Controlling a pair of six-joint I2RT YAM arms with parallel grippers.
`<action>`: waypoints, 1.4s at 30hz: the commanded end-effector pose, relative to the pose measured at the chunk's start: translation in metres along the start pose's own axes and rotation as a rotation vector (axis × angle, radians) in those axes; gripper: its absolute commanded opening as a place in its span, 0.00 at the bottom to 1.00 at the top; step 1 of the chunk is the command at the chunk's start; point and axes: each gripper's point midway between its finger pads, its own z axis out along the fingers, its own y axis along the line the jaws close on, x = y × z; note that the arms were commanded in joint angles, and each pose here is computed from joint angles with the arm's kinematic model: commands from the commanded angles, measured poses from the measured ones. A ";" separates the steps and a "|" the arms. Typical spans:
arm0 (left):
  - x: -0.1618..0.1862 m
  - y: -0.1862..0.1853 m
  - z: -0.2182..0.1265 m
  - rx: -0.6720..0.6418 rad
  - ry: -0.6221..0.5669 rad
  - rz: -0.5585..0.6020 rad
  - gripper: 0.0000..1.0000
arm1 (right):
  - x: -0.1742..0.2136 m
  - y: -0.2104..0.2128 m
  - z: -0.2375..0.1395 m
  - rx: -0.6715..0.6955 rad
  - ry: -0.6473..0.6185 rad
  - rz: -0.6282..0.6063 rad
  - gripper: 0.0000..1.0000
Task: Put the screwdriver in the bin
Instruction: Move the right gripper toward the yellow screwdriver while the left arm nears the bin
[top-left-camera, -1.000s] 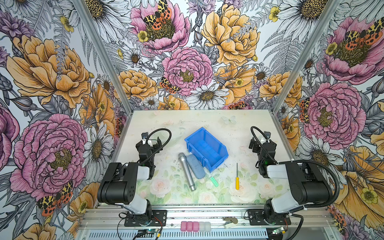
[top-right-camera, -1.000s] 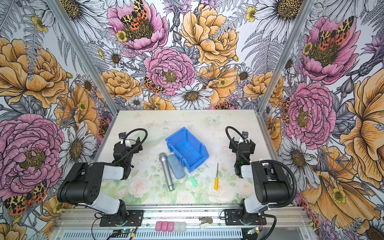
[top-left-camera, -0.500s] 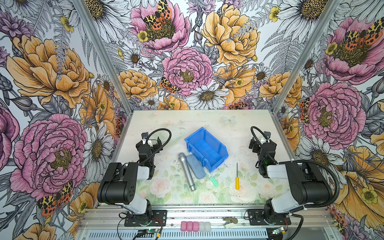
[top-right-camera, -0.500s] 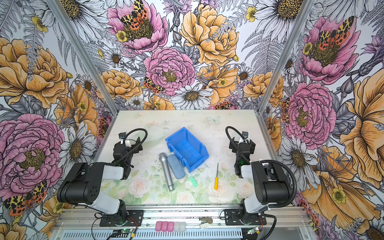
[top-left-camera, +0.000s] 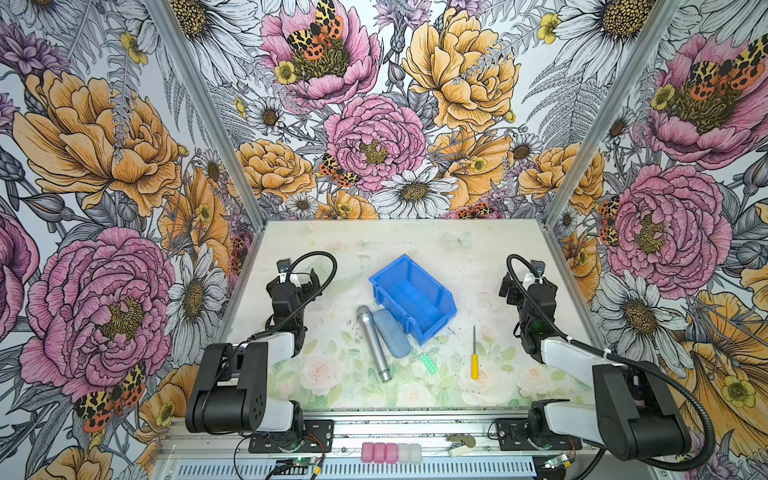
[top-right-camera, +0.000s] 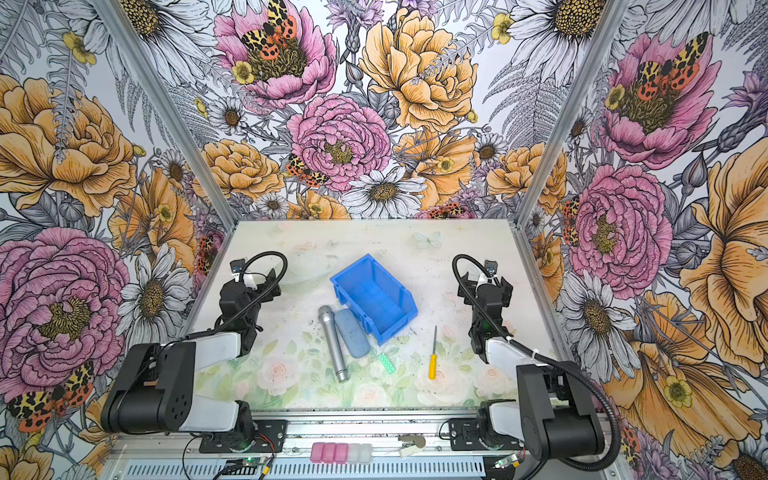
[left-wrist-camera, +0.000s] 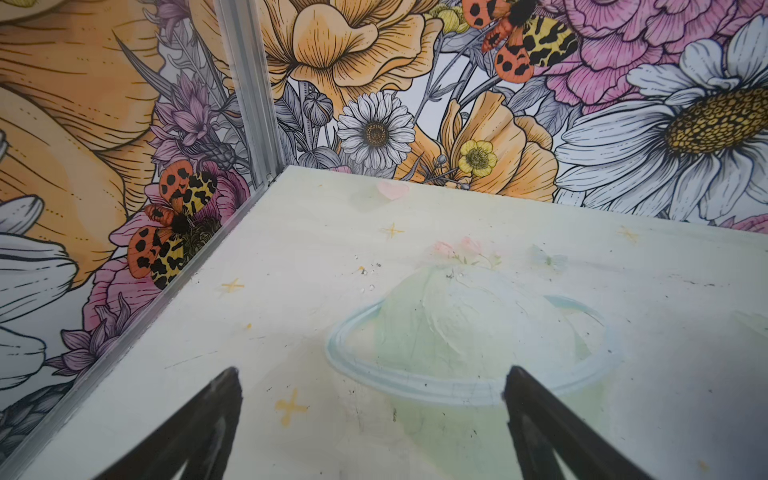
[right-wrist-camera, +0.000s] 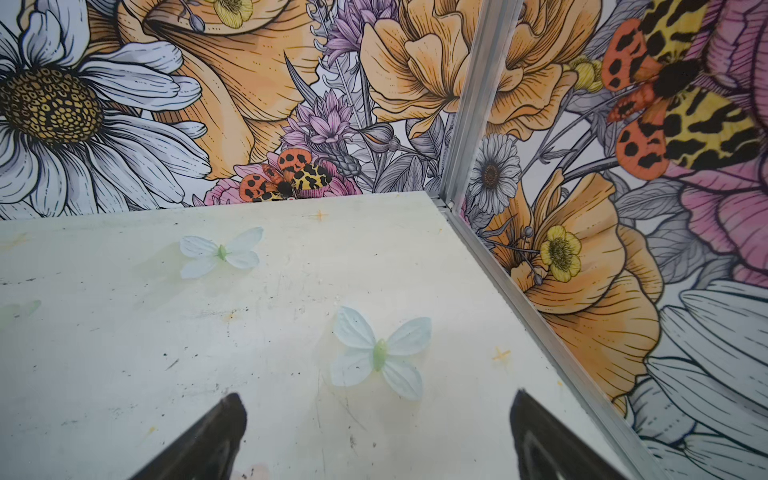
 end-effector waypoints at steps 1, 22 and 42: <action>0.002 0.002 -0.005 -0.001 0.093 -0.010 0.99 | -0.015 -0.006 -0.010 0.031 0.024 -0.006 0.99; -0.035 -0.054 -0.079 0.170 0.340 -0.279 0.99 | -0.010 0.007 -0.069 0.006 0.451 0.234 0.99; 0.016 -0.131 -0.145 0.440 0.636 -0.302 0.99 | 0.031 0.061 -0.101 -0.093 0.656 0.208 1.00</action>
